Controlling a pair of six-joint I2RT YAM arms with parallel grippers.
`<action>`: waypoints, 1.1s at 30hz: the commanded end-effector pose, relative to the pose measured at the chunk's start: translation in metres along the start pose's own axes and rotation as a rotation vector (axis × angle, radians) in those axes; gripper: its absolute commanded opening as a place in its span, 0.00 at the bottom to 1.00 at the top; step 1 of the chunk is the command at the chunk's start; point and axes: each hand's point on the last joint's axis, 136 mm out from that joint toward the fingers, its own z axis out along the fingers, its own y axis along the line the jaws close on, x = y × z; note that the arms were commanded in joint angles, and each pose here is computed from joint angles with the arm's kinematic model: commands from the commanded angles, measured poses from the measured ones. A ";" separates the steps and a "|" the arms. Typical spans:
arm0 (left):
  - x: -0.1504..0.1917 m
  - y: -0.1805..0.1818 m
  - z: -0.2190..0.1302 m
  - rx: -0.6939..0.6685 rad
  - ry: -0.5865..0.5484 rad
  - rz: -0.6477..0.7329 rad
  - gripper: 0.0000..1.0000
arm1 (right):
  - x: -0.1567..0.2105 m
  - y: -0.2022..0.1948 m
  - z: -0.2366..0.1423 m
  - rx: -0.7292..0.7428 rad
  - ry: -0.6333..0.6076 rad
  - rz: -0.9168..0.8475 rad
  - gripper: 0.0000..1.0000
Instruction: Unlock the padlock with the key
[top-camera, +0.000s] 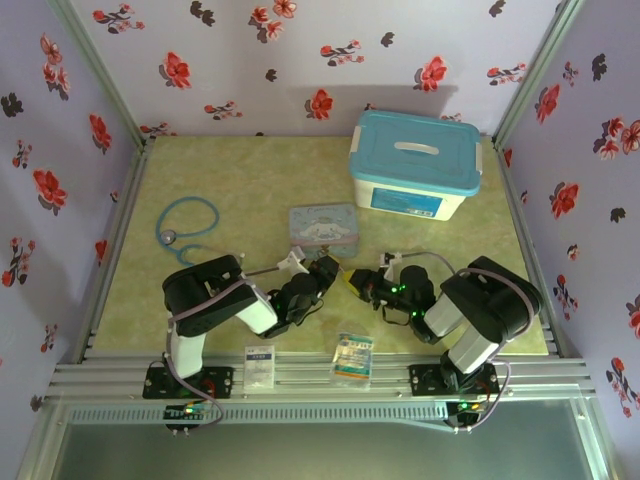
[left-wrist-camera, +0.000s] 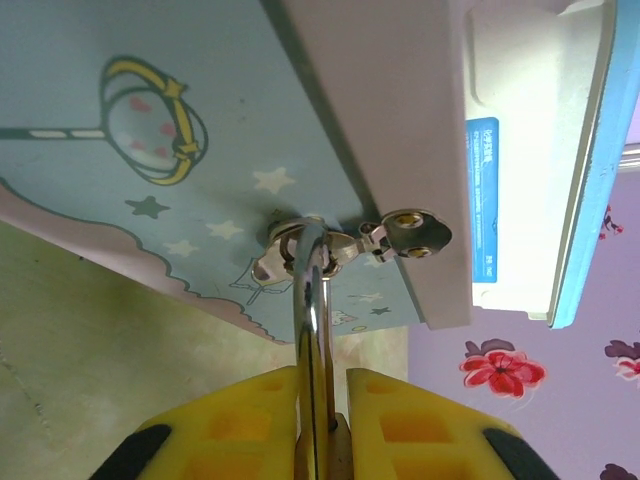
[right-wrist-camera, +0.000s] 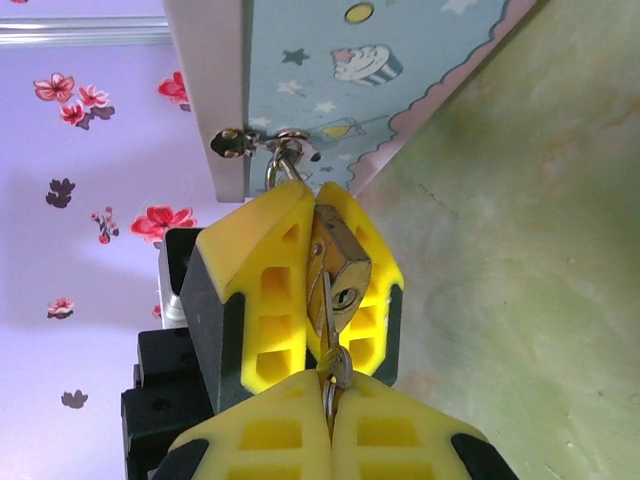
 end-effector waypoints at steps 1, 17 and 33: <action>-0.007 -0.032 0.001 0.103 -0.045 -0.073 0.00 | -0.007 0.008 -0.001 -0.028 -0.024 0.005 0.00; -0.011 -0.030 0.001 0.102 -0.060 -0.069 0.00 | -0.006 0.006 0.008 -0.021 0.015 0.011 0.00; -0.012 -0.039 0.002 0.120 -0.062 -0.065 0.00 | 0.000 0.002 -0.002 -0.014 0.010 0.007 0.00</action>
